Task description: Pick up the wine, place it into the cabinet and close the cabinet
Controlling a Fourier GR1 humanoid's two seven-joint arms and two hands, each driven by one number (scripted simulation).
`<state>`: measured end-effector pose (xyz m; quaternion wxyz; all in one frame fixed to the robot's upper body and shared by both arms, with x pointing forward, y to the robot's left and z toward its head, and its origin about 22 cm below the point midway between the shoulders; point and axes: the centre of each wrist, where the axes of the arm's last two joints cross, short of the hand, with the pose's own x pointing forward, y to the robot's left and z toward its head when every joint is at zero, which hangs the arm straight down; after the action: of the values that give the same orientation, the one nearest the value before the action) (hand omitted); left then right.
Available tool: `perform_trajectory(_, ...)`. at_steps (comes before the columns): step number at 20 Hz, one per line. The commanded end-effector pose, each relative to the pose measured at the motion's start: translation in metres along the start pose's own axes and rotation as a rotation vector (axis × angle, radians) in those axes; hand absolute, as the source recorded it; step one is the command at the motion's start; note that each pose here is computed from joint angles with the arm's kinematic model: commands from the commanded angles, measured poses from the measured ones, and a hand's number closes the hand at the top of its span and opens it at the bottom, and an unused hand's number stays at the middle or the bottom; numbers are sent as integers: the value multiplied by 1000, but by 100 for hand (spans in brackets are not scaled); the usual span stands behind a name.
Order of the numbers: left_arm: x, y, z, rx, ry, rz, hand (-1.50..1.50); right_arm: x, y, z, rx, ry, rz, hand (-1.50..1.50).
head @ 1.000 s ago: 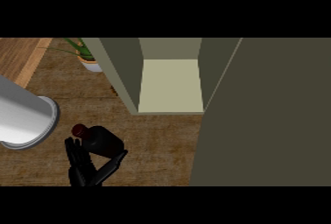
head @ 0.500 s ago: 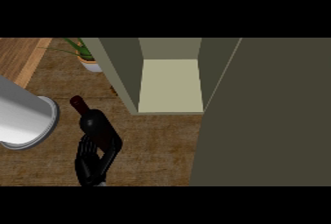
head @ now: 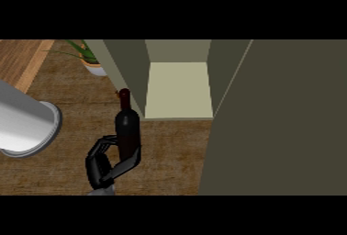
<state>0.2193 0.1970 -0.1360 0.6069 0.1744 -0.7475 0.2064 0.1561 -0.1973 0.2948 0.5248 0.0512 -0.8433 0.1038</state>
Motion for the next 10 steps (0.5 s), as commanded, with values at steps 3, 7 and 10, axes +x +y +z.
perform_trajectory(3, 8, 1, -24, -280, -70, 0, 150, 3, 0, 26, 67, 15, -51, -150)
perform_trajectory(7, 26, -10, -42, -548, -73, 68, 150, 6, -2, 13, 68, 15, -42, -150)
perform_trajectory(10, 35, -16, -42, -575, -181, 106, 150, -1, -13, 8, 38, 5, -34, -150)
